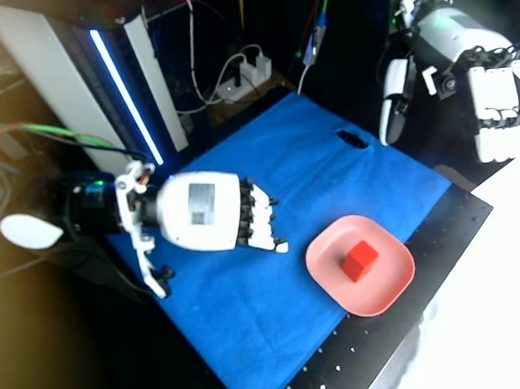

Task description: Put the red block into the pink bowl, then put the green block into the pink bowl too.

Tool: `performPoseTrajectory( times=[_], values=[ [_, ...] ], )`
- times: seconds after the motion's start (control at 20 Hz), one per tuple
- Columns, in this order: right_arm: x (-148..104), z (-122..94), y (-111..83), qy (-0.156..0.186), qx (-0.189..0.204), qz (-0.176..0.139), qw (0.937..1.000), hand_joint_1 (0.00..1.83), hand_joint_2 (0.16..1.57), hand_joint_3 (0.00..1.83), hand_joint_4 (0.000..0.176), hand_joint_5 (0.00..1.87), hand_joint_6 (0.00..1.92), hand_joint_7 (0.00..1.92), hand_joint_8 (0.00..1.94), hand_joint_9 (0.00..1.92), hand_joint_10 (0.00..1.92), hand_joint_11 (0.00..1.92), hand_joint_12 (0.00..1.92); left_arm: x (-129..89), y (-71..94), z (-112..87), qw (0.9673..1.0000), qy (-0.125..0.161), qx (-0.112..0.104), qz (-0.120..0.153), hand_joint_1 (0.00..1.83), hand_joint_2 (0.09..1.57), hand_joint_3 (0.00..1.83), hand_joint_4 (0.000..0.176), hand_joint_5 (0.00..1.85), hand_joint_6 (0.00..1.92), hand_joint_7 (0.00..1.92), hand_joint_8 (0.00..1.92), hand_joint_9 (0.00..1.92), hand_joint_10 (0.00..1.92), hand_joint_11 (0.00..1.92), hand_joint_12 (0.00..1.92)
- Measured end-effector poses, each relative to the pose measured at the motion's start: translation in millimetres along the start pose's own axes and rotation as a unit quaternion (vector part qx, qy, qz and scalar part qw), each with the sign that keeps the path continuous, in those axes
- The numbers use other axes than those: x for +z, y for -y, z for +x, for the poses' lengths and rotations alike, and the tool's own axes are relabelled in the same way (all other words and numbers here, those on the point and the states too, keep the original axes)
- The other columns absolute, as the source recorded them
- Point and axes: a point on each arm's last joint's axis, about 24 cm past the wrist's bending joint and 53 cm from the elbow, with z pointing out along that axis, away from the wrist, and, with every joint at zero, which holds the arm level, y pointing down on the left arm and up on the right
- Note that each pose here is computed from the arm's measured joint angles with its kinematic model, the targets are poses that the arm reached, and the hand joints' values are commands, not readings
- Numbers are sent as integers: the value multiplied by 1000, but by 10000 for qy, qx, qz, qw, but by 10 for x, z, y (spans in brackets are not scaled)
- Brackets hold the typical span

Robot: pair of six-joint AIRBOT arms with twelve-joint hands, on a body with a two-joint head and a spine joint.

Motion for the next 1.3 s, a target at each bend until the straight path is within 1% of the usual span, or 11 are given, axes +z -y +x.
performPoseTrajectory(
  times=[0.05,0.1,0.2,0.25,0.45,0.5,0.6,0.75,1.1,1.25,1.3],
  values=[
    [8,-20,-1,9,-16,8,10000,1193,1058,0,0,1102,758,1092,1271,1079,1557,974,1906,-2,6,35,10000,-52,29,7,914,792,0,34,502,0,549,0,469,0,1,775],
    [13,-56,-2,24,-57,27,10000,1271,1096,0,0,1007,679,1072,1120,1053,1274,881,1735,-14,22,67,10000,-74,19,28,914,807,1,61,504,1,543,1,458,1,0,953],
    [20,-167,-32,115,-96,13,9999,1272,1103,0,0,988,695,1063,1130,1069,1274,884,1772,-30,55,118,9999,-110,31,79,887,830,9,29,492,0,542,0,480,10,34,995],
    [30,-242,-60,191,-111,-19,9998,1273,1101,0,0,973,731,1078,1097,1075,1234,890,1721,-34,83,132,9999,-114,1,106,873,818,3,75,488,0,523,0,466,3,30,998],
    [56,-447,-136,381,-214,-113,9990,1284,1064,0,0,1008,740,1193,848,1192,772,949,1362,-83,150,237,9996,-181,28,221,871,850,1,57,481,0,490,0,448,0,39,1094],
    [71,-497,-168,416,-260,-145,9987,1286,1062,0,0,1035,665,1186,878,1268,674,1008,1321,-105,171,269,9994,-229,37,249,891,823,0,43,467,0,489,0,420,0,1,855],
    [85,-614,-216,533,-308,-208,9979,1281,1078,1,0,1031,638,1127,1009,1199,927,983,1447,-151,202,326,9991,-282,66,312,907,813,0,42,464,0,496,2,420,1,0,791],
    [101,-740,-256,650,-354,-246,9970,1271,1070,0,0,1079,588,1141,996,1192,1110,1000,1584,-215,217,394,9988,-343,72,354,932,795,0,0,454,2,505,1,424,1,0,707],
    [89,-1044,-290,948,-490,-290,9939,1287,1068,0,0,1080,565,1129,1014,1125,1111,932,1589,-332,324,515,9977,-418,52,529,901,815,0,14,512,0,535,0,452,0,71,672],
    [81,-1201,-278,1092,-546,-263,9922,1192,1050,0,0,1126,721,1216,867,1162,1246,1015,1618,-404,433,548,9968,-393,3,692,888,813,0,28,519,1,537,1,428,7,0,604],
    [70,-1251,-260,1150,-540,-249,9916,1190,1050,0,0,1126,722,1156,1080,1109,1464,1006,1761,-420,467,573,9963,-409,15,750,859,827,0,37,490,0,517,0,417,1,0,651]
  ],
)
